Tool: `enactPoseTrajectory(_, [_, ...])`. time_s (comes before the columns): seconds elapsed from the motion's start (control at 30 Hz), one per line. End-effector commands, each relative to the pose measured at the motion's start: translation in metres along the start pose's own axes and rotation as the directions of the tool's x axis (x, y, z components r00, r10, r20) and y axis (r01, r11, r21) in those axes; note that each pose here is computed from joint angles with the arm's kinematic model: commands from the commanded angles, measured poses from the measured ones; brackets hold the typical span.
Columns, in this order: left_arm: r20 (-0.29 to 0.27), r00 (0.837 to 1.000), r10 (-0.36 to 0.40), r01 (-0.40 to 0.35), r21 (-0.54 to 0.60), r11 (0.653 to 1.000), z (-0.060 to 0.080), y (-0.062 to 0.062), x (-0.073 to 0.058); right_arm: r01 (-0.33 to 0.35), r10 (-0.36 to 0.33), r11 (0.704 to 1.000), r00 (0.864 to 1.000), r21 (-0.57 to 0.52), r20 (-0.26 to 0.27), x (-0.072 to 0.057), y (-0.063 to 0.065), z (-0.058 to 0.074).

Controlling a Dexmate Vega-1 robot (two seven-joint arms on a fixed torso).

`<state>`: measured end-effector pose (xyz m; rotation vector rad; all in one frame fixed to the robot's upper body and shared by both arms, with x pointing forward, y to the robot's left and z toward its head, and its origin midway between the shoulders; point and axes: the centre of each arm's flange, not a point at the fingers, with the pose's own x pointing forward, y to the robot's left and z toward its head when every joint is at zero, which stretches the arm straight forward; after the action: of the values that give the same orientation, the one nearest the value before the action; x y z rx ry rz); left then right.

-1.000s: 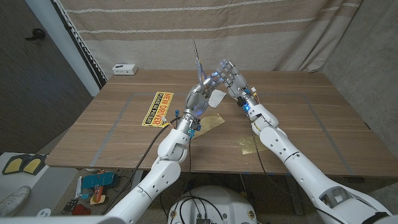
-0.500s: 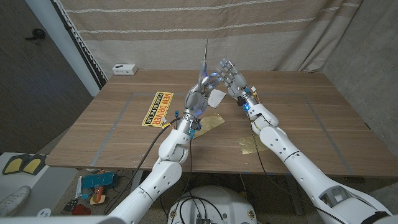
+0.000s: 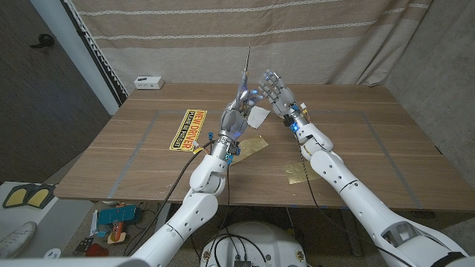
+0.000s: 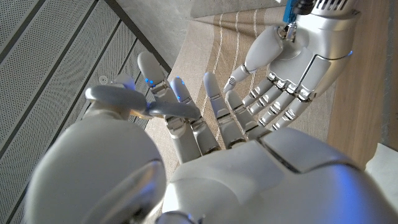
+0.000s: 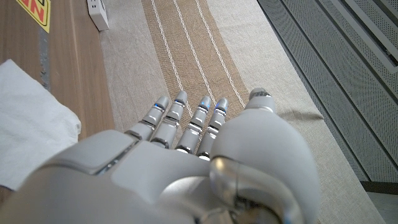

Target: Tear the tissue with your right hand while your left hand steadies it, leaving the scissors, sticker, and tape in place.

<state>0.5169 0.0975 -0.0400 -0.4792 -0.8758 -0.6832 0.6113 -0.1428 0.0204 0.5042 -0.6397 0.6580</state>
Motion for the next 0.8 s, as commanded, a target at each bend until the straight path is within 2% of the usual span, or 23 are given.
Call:
enactPoseTrajectory(0.03, [0.012,1.0,0.015,-0.015,0.0,1.0,0.0,-0.002,-0.005,-0.002,0.002,1.0,1.0,-0.006,-0.006,-0.002,0.003,-0.001])
enactPoseTrajectory(0.53, [0.021,0.999,0.038,-0.037,-0.018,0.999,0.0,-0.005,-0.013,-0.002,0.001,1.0,1.0,-0.007,-0.012,-0.007,0.008,-0.004])
enactPoseTrajectory(0.8, [0.032,0.995,0.089,-0.089,-0.022,0.996,0.004,-0.006,-0.019,-0.01,0.01,1.0,1.0,-0.012,-0.01,-0.006,0.009,-0.004])
